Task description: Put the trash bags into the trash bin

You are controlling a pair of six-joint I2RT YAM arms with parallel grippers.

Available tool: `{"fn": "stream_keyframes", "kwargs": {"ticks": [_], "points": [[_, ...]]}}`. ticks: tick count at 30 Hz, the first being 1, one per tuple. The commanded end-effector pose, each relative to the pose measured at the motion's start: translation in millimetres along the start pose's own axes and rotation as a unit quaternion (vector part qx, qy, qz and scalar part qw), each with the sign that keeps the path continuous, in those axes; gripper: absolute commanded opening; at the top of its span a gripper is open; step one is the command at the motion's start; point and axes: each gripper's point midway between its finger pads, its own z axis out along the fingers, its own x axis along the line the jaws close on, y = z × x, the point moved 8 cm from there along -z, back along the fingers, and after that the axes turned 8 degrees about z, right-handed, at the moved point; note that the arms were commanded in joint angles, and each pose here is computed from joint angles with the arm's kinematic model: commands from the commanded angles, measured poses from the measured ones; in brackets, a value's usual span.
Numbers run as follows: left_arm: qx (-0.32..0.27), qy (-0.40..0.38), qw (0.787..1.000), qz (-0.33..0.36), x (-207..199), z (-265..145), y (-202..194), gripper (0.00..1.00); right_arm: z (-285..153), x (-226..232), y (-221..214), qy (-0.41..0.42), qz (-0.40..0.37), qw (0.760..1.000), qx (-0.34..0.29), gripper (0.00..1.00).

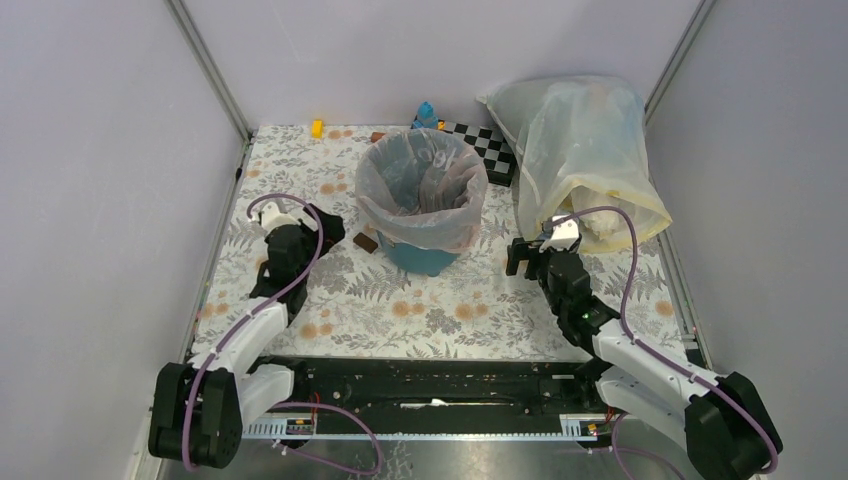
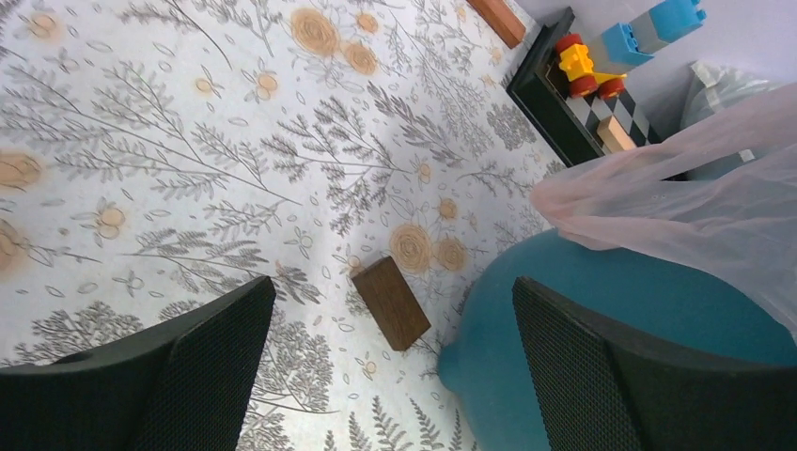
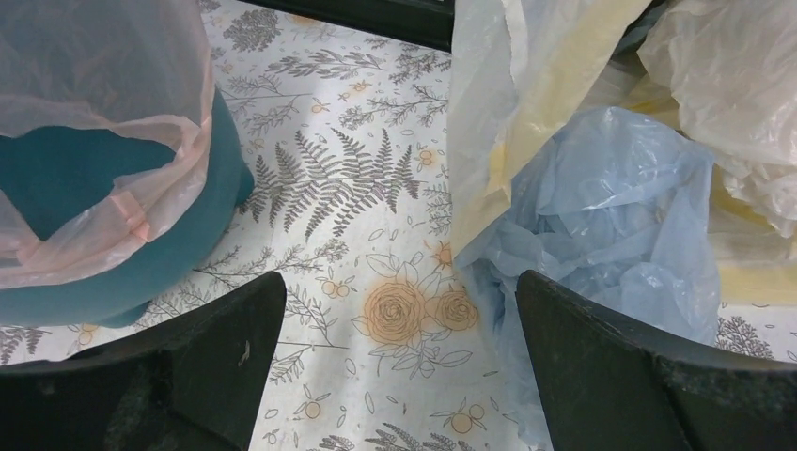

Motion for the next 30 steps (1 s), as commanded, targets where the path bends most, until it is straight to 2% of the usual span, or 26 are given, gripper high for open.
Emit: {"fn": "stream_keyframes", "kwargs": {"ticks": [1, 5, 8, 9, 12, 16, 20, 22, 30], "points": [[-0.065, 0.013, 0.997, 0.045, 4.5, -0.6, 17.5, 0.99, 0.9, -4.1, 2.2, -0.011, -0.008, 1.0, -0.009, 1.0], [-0.094, -0.048, 0.988, 0.117, -3.9, -8.6, 22.2, 0.99, 5.6, -10.1, 17.5, -0.026, -0.018, 0.999, -0.037, 1.0], [-0.115, -0.035, 0.983, 0.139, -3.5, -12.7, 29.8, 0.99, 10.0, -22.5, 29.5, -0.04, -0.018, 0.997, -0.058, 1.0], [-0.12, -0.033, 0.982, 0.143, -2.4, -13.4, 29.9, 0.99, 11.7, -28.8, 32.7, -0.04, -0.004, 0.997, -0.062, 1.0], [-0.129, -0.031, 0.979, 0.153, 3.7, -14.4, 24.4, 0.99, 16.4, -66.8, 33.8, -0.035, 0.116, 0.989, -0.091, 1.0], [-0.133, -0.011, 0.974, 0.182, 14.7, -13.3, 17.6, 0.99, 21.6, -86.8, 25.2, -0.059, 0.053, 0.993, -0.091, 1.0], [-0.138, 0.003, 0.965, 0.224, 25.7, -12.6, 11.1, 0.99, 31.8, -98.2, 11.8, -0.091, 0.039, 0.99, -0.096, 1.0], [-0.142, 0.014, 0.961, 0.238, 31.9, -12.3, 7.4, 0.99, 40.0, -105.3, -0.5, -0.102, 0.009, 0.991, -0.081, 1.0], [-0.18, 0.023, 0.945, 0.272, 53.6, -8.9, -11.0, 0.99, 61.1, -118.9, -17.0, -0.125, 0.004, 0.987, -0.101, 0.99]]}}
